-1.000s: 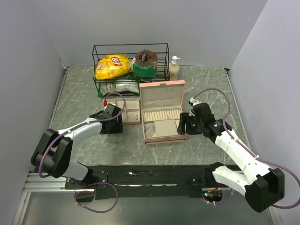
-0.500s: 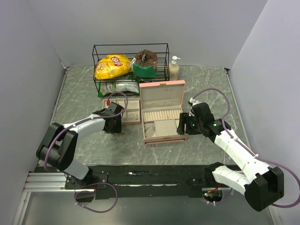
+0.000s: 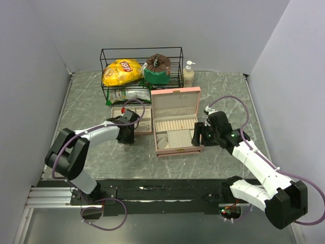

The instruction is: Organize the mixed jewelry

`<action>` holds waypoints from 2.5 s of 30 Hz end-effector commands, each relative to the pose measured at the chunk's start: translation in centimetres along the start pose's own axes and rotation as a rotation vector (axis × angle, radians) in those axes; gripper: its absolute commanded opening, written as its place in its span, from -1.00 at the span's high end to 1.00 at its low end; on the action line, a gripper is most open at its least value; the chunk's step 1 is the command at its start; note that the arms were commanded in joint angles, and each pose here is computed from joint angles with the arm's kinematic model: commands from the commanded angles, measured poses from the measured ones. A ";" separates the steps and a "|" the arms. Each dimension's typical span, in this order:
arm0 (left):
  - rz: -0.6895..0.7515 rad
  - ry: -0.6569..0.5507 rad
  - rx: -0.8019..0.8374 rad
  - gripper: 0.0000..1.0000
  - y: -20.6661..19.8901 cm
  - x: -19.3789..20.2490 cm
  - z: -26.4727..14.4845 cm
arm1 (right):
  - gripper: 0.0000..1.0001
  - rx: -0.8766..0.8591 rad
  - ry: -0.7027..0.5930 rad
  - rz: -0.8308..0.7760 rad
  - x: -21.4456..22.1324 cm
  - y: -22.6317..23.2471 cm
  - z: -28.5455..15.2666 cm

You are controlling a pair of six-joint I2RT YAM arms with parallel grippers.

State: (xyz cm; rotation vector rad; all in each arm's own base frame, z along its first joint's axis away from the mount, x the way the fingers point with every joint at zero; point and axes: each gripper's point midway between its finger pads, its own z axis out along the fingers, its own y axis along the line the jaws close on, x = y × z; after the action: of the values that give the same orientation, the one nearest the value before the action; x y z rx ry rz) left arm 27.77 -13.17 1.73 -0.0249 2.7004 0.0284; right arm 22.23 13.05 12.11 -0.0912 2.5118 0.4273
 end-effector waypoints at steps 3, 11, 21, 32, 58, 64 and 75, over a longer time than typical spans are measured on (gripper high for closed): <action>0.051 0.054 -0.007 0.58 -1.2 1.6 0.0 | -0.48 -0.008 0.003 -0.013 0.3 0.1 -0.1; 0.077 -0.014 -0.017 0.98 -1.4 0.0 -3.6 | -0.48 -0.040 -0.021 0.000 -0.4 0.9 -0.8; 0.013 -0.219 0.285 0.98 -5.1 -4.8 -13.0 | -0.49 -0.264 -0.106 0.060 -1.7 5.0 -2.2; 0.106 -0.375 0.732 0.98 -12.2 -8.4 -26.0 | -0.50 -0.485 -0.205 0.122 -3.3 8.6 -4.4; 0.227 -0.401 1.001 0.98 -20.8 -9.5 -32.7 | -0.47 -0.595 -0.287 0.212 -6.2 14.2 -2.2; 0.219 -0.406 0.993 0.98 -20.8 -9.5 -32.8 | -0.33 -0.557 -0.303 0.263 -6.4 14.2 0.0; 0.198 -0.438 0.948 0.98 -20.0 -10.0 -32.7 | -0.32 -0.658 -0.357 0.198 -4.3 14.4 -2.1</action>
State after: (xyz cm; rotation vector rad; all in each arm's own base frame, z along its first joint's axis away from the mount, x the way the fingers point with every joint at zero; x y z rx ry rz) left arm 23.08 -33.89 32.22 0.5079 2.1135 -1.0172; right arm 23.45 26.14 18.04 0.0287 2.0731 1.1760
